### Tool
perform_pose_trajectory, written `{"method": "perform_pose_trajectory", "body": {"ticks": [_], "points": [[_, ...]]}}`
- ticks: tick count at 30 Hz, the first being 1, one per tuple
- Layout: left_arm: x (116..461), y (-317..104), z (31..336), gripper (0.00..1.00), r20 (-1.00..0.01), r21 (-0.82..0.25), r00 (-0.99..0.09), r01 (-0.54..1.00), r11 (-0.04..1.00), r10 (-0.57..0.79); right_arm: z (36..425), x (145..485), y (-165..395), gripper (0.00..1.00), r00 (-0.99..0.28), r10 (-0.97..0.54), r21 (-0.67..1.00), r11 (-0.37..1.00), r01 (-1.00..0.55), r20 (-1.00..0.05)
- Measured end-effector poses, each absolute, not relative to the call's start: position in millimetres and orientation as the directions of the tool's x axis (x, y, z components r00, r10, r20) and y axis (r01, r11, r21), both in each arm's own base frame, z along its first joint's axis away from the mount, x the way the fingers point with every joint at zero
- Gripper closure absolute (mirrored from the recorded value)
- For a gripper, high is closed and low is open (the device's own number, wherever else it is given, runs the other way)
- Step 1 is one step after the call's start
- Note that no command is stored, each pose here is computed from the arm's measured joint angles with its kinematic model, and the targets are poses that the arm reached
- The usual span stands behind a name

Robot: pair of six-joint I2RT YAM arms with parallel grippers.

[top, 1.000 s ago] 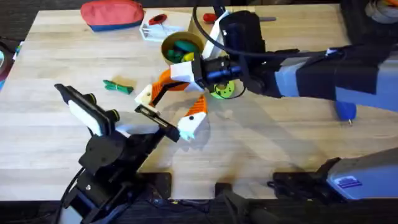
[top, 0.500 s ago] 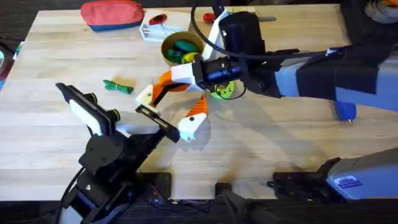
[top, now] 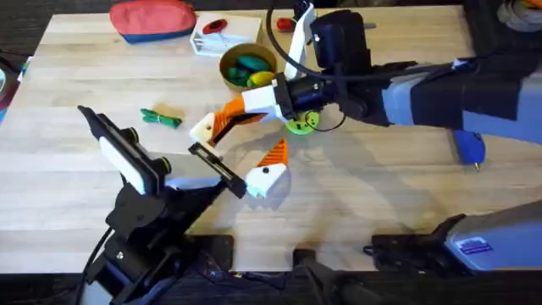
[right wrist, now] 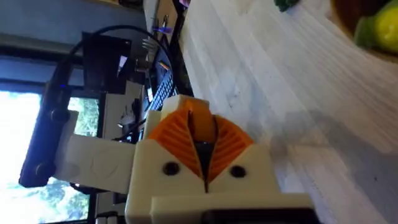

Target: Pick up the gripper from the table and insert it into the empty holder that is missing its gripper. Then pick up a screw, insert it into the mounting hole, and use the screwdriver to tighten it. Finally, clean up the table by picking up the vegetable and placing it into the bucket.

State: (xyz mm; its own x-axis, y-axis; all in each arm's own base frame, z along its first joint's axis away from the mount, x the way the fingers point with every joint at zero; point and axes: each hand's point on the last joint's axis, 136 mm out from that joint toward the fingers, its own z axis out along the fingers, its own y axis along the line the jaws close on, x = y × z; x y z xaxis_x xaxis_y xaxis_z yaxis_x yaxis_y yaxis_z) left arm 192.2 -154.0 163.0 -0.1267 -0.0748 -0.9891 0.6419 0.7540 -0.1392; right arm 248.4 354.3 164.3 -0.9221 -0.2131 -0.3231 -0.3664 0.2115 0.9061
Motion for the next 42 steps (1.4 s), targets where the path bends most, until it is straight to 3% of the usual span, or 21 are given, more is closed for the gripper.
{"method": "perform_pose_trajectory", "body": {"ticks": [4, 13, 22, 26, 29, 35, 42], "points": [[191, -155, 162, 0.015, -0.989, -0.140, -0.130, 0.647, 0.750, -0.072, 162, 247, 353, 0.988, -0.918, -0.225, 0.903, 0.212, -0.373, -0.327], [190, -156, 160, 0.013, -0.988, -0.141, -0.140, 0.651, 0.746, -0.065, 162, 244, 351, 0.817, -0.907, -0.245, 0.898, 0.198, -0.392, -0.342], [180, -167, 162, 0.015, -0.991, -0.120, -0.123, 0.712, 0.692, -0.045, 168, 225, 350, 0.478, -0.890, -0.321, 0.919, 0.116, -0.376, -0.324], [179, -168, 160, 0.015, -0.991, -0.117, -0.125, 0.717, 0.688, -0.038, 171, 220, 349, 0.145, -0.883, -0.340, 0.924, 0.091, -0.372, -0.323], [179, -168, 160, 0.016, -0.991, -0.116, -0.126, 0.717, 0.687, -0.036, 172, 219, 349, 0.038, -0.881, -0.346, 0.924, 0.083, -0.372, -0.324], [178, -169, 160, 0.016, -0.991, -0.117, -0.127, 0.725, 0.679, -0.035, 171, 231, 343, 0.010, -0.878, -0.317, 0.911, 0.090, -0.404, -0.358], [165, -180, 162, 0.015, -0.991, -0.121, -0.129, 0.787, 0.605, -0.030, 162, 289, 307, 0.009, -0.871, -0.166, 0.846, 0.208, -0.490, -0.463]]}}
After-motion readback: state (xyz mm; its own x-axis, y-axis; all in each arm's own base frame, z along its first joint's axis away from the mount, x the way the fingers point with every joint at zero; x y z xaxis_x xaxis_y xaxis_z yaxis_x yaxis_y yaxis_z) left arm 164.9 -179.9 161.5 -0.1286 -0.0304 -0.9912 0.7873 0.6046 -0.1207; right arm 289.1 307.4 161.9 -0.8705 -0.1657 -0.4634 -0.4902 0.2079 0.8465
